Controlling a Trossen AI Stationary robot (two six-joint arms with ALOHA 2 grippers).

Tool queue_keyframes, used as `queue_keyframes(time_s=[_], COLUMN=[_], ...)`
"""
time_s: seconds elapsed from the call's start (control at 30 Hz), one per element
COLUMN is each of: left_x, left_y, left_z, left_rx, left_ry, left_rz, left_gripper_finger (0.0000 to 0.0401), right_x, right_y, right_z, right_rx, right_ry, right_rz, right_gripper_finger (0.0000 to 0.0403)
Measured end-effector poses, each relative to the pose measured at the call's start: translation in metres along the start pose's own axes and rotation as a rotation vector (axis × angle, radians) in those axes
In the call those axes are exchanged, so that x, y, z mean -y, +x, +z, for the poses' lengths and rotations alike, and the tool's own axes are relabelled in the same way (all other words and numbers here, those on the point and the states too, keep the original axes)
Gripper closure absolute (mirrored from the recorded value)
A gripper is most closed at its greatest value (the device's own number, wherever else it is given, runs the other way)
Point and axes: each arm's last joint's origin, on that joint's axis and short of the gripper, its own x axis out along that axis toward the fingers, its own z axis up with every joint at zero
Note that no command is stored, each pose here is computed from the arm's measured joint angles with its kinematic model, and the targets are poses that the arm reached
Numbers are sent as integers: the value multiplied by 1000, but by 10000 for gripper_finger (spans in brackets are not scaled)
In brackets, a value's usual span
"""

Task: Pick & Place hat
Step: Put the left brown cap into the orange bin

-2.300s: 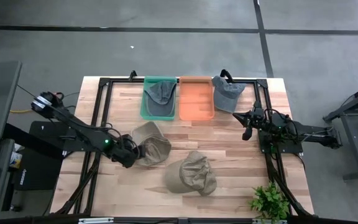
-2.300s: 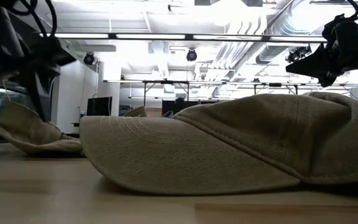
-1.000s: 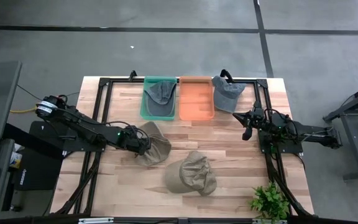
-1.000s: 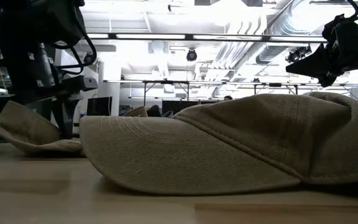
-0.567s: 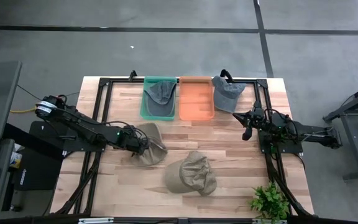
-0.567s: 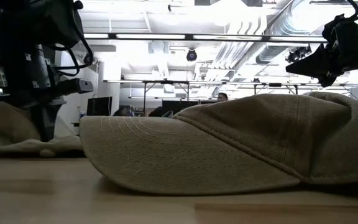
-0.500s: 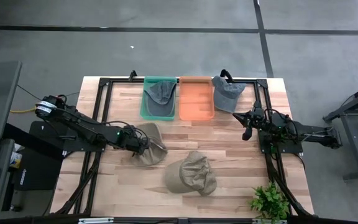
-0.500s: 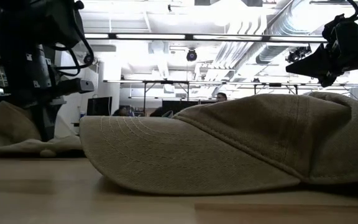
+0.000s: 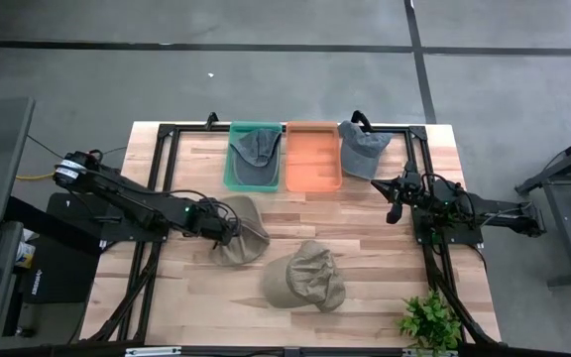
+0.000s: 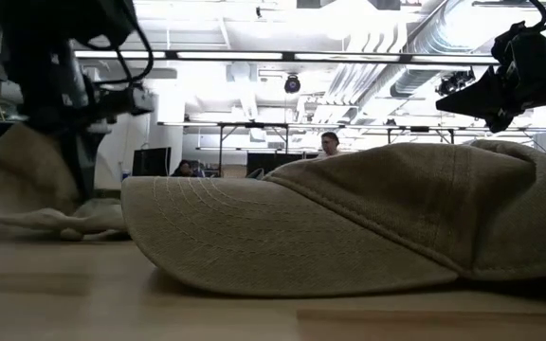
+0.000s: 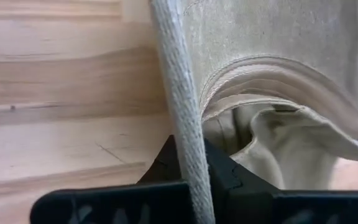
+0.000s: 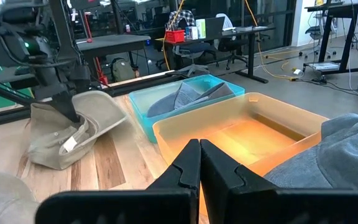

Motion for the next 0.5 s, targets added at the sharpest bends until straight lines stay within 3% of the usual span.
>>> queue_keyframes(time_s=[0.27, 0.5], left_x=[21, 33], left_y=[-25, -44], left_z=[3, 8], left_rx=[28, 108], left_ry=[4, -104], left_rz=[-36, -65], left_gripper_finger=[401, 401], right_x=[0, 0], right_y=[0, 0], right_z=[0, 0], right_rx=[0, 0], right_ry=[0, 0], right_rz=[0, 0], right_gripper_finger=[402, 402])
